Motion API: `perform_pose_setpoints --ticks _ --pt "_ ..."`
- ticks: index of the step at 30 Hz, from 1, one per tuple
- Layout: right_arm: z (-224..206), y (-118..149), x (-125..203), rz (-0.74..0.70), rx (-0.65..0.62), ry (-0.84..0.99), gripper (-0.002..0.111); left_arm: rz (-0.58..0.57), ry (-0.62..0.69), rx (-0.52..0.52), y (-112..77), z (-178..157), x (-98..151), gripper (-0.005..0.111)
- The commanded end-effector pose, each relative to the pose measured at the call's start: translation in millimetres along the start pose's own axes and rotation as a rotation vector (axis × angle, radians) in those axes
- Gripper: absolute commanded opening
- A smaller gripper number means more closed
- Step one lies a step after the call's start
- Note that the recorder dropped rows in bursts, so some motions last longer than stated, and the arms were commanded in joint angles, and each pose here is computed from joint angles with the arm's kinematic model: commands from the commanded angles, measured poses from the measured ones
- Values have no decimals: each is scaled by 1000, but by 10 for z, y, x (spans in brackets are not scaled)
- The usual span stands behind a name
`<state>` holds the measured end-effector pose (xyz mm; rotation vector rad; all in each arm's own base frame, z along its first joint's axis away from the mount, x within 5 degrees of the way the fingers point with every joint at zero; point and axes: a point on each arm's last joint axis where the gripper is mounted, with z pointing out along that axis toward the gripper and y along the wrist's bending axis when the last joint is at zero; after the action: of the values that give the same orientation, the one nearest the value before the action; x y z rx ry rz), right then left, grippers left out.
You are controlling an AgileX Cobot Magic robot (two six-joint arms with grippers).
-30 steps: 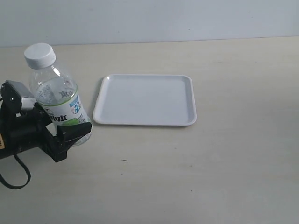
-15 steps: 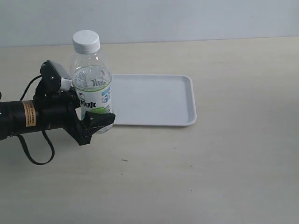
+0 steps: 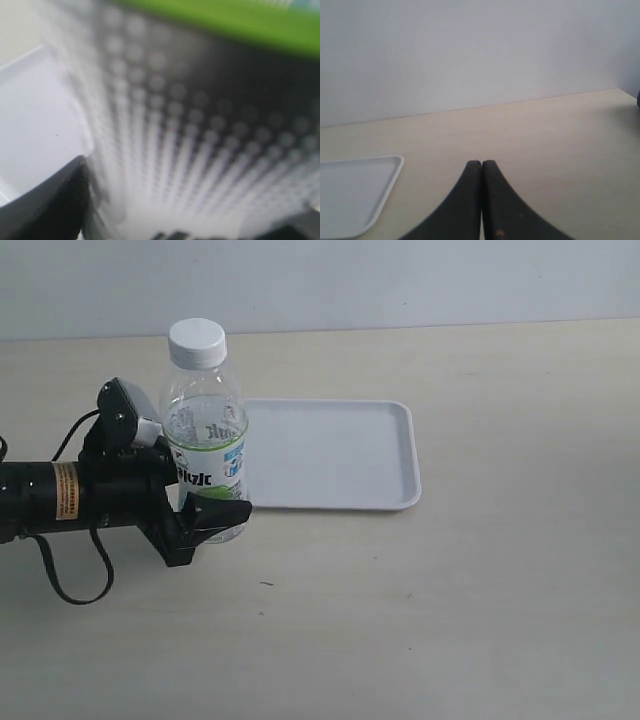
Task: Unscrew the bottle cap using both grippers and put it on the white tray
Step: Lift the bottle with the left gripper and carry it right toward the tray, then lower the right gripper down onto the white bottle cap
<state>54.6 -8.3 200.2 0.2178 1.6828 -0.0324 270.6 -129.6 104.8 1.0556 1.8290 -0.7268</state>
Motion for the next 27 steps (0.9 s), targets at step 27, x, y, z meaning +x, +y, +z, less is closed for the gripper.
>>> perform_pose_setpoints --ticks 27 --pt "101 115 -1069 361 -65 -223 0 23 31 95 -83 -6 -17 0"
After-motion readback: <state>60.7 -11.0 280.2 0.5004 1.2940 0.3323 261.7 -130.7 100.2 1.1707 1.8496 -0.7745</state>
